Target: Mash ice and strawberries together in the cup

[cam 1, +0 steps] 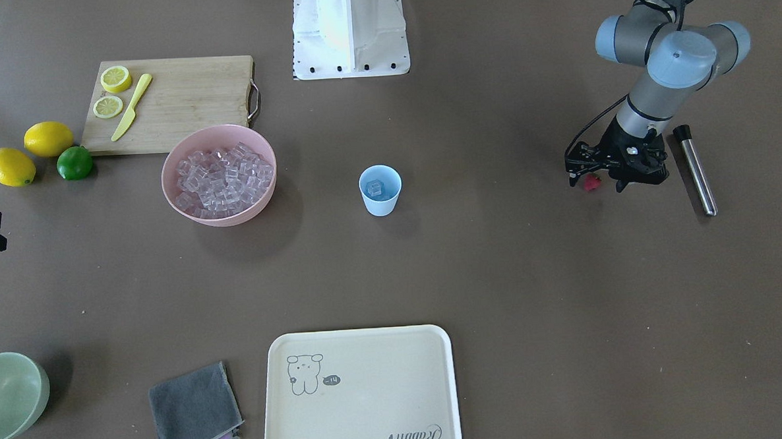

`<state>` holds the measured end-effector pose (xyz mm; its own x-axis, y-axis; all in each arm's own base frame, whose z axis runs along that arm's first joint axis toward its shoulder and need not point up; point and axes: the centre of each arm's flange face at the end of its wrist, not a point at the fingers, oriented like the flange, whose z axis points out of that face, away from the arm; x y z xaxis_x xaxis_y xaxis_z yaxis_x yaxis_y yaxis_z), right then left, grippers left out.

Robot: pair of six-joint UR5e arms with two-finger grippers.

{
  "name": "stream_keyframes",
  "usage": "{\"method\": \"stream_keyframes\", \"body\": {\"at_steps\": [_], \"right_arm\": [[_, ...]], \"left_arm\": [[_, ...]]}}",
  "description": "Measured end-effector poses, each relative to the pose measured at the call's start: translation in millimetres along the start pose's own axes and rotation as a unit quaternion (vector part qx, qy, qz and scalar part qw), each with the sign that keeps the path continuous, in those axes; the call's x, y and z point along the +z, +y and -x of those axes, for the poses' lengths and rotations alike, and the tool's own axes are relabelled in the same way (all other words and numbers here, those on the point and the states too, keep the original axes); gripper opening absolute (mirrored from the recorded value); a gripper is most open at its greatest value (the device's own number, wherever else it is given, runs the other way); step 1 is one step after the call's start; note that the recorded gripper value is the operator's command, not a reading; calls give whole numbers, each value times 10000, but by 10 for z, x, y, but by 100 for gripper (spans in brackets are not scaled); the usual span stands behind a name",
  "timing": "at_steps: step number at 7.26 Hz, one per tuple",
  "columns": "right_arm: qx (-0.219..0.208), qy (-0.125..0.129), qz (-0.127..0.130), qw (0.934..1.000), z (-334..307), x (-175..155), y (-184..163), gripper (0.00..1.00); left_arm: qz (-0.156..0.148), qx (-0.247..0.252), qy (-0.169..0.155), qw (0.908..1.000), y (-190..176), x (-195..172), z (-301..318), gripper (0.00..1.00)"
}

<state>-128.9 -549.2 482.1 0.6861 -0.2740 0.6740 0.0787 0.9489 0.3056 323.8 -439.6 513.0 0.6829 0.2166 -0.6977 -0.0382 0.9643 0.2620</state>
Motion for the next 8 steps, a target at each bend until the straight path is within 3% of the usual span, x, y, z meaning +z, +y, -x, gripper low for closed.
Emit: {"method": "stream_keyframes", "body": {"at_steps": [1, 3, 8], "right_arm": [[28, 12, 14, 10000, -42, 4, 30, 100], [92, 38, 11, 10000, -120, -15, 48, 100], [6, -78, 94, 9999, -1002, -168, 299, 100]], "left_arm": [[-7, -35, -1, 10000, -1, -4, 1, 50], [-10, -66, 3, 10000, -1, -6, 1, 43], [25, -60, -3, 10000, 13, 21, 8, 50]]}}
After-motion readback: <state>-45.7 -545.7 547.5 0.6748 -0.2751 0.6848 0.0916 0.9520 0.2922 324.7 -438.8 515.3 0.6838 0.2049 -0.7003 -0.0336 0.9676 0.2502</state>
